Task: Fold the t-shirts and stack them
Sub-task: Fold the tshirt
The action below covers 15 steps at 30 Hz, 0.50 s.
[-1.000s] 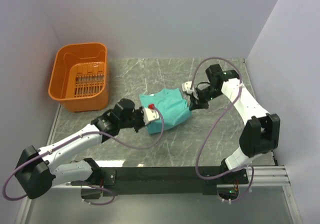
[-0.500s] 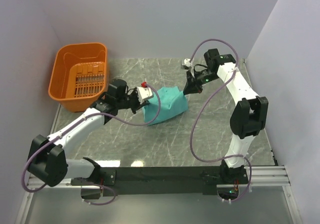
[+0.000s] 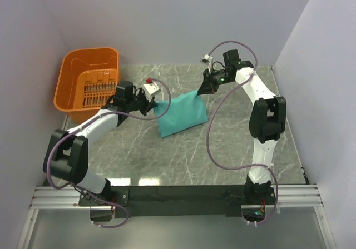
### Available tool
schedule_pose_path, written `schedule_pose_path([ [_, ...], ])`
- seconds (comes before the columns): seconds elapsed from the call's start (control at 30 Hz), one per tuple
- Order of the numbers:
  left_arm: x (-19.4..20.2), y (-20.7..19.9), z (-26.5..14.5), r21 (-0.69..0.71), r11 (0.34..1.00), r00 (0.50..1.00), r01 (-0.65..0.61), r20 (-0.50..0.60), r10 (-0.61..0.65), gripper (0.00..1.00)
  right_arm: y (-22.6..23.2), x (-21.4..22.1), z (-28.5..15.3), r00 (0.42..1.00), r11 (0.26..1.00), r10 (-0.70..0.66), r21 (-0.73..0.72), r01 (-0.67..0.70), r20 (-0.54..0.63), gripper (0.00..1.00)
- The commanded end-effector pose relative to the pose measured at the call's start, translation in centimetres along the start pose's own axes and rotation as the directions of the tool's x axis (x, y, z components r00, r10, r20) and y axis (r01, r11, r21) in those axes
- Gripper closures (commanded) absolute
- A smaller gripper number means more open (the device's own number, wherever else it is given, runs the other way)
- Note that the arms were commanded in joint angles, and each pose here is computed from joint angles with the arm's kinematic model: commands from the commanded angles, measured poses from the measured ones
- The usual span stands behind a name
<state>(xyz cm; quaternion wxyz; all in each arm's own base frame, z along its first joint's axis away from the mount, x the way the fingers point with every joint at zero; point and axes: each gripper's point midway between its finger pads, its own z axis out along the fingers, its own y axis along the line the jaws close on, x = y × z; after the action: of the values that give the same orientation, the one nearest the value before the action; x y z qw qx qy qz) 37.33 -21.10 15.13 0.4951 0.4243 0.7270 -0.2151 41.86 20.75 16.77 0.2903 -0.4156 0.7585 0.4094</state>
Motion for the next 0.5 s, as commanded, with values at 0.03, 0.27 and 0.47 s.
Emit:
schedule_pose_path([
  [0.03,-2.6,3.5,0.5,-0.106,0.994,0.998,0.017,0.069,-0.01,1.0,-3.0,-2.9,1.0,0.99,0.99,0.083,0.104,-0.095,0.11,1.0],
  [0.27,-2.4,6.3,1.8,-0.215,0.976,0.997,0.041,0.072,-0.026,0.99,-7.4,-2.7,2.1,0.953,0.909,0.242,0.302,-0.288,0.18,1.0],
  [0.47,-0.8,9.4,3.9,-0.309,0.946,0.995,0.1,0.016,-0.1,1.0,-11.4,-0.8,2.9,0.901,0.772,0.367,0.465,-0.433,0.229,1.0],
])
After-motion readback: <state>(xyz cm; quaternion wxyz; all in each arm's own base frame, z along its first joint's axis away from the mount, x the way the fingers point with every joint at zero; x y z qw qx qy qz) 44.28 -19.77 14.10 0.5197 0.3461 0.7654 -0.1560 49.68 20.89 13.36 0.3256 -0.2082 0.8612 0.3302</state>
